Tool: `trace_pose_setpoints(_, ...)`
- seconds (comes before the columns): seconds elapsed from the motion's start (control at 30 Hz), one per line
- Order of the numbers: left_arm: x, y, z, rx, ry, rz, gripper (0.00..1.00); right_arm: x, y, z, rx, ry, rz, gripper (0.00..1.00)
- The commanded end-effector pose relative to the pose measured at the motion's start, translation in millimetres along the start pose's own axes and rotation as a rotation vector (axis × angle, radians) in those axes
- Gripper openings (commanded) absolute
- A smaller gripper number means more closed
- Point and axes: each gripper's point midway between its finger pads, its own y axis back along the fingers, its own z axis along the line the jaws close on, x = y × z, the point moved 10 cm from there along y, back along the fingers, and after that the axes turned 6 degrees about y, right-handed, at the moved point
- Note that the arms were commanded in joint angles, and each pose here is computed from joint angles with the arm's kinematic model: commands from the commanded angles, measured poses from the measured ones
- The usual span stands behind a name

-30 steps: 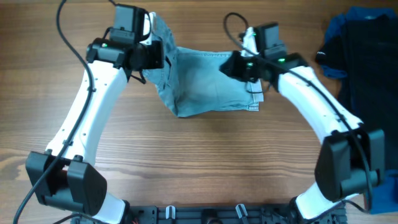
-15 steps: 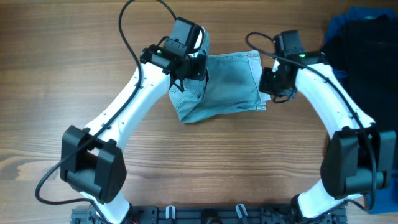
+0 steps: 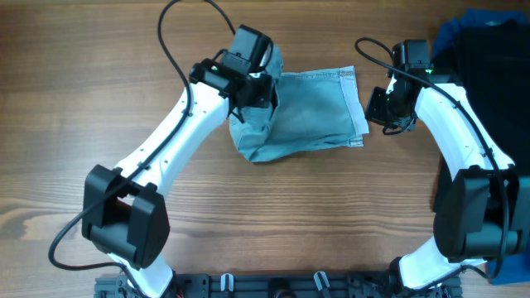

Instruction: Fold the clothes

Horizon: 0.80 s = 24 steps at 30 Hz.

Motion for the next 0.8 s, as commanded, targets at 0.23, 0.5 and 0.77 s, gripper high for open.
trace_pose_setpoints(0.23, -33.6, 39.9, 169.4, -0.6, -0.114, -0.045, 0.04, -0.6, 2.0, 2.3, -0.04, 0.011, -0.002, 0.05)
trace_pose_setpoints(0.5, -45.9, 61.3, 223.0, -0.839, -0.143, -0.075, 0.04, -3.0, 2.1, 4.5, -0.062, 0.012, -0.016, 0.06)
trace_pose_setpoints(0.77, -55.0, 88.9, 149.4, -0.75, -0.271, -0.224, 0.04, -2.9, 2.2, 5.6, -0.078, 0.012, -0.013, 0.06)
